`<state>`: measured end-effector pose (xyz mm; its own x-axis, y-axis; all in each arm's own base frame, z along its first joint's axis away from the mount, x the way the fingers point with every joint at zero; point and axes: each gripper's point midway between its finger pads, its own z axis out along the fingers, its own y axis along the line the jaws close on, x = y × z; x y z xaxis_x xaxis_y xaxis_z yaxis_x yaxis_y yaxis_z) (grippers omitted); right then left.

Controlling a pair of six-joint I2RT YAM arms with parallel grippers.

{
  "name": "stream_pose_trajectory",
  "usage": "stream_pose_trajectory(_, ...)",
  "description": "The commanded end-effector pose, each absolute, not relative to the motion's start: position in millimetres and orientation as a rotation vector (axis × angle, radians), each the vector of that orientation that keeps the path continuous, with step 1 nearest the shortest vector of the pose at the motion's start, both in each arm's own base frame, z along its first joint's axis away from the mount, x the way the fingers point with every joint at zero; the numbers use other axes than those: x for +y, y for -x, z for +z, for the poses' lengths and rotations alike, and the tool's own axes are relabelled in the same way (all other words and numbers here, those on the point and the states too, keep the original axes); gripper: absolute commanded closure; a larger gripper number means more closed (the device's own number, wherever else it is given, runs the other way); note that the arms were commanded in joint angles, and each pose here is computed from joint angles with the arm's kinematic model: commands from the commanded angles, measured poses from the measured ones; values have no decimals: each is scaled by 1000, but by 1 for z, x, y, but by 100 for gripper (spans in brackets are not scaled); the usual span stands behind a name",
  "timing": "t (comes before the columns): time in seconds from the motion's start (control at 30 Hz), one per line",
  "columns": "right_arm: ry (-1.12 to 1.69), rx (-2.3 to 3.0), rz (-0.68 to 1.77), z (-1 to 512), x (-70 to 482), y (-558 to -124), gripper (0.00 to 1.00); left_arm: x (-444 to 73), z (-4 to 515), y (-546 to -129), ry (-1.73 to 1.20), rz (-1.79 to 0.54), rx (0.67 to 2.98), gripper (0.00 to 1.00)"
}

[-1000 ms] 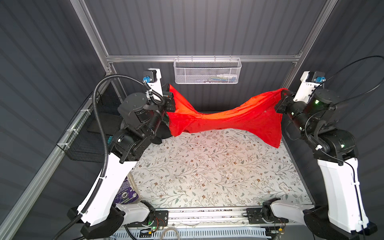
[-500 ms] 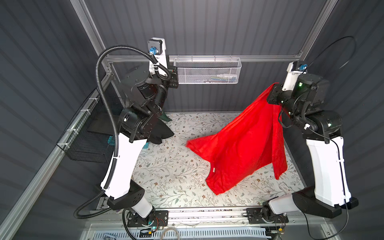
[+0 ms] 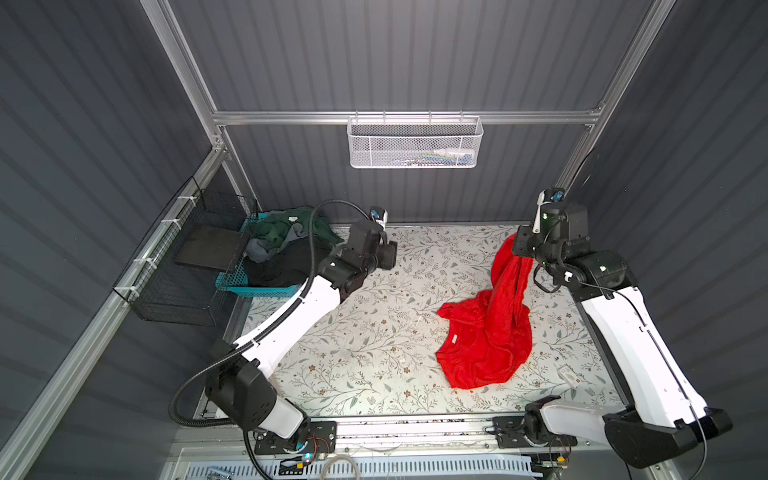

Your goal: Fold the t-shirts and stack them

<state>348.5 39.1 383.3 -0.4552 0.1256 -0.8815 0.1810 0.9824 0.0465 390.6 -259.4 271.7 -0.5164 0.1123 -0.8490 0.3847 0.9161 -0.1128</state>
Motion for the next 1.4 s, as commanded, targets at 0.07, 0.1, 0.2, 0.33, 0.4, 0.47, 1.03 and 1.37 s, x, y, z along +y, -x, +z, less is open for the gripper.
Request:
stream_pose_trajectory(0.07,-306,1993,-53,387,26,-342,100,-321,229,-375,-424,-724,2162,28)
stream_pose_trajectory(0.1,-311,1996,-53,384,25,-341,100,-329,222,-372,-436,-747,2175,28)
stream_pose_trajectory(0.2,-326,2007,-48,378,22,-340,100,-351,199,-367,-465,-806,2229,25)
stream_pose_trajectory(0.33,-328,2028,-40,368,23,-340,100,-381,178,-357,-538,-864,2265,25)
stream_pose_trajectory(0.4,-334,2035,-38,364,21,-338,100,-398,169,-348,-601,-889,2264,24)
stream_pose_trajectory(0.47,-342,2043,-40,360,20,-337,100,-414,158,-339,-671,-895,2272,22)
stream_pose_trajectory(1.03,-380,2076,-45,341,8,-321,100,-454,89,-343,-916,-753,2307,28)
stream_pose_trajectory(1.37,-372,2093,-42,338,9,-325,100,-448,68,-325,-968,-741,2324,25)
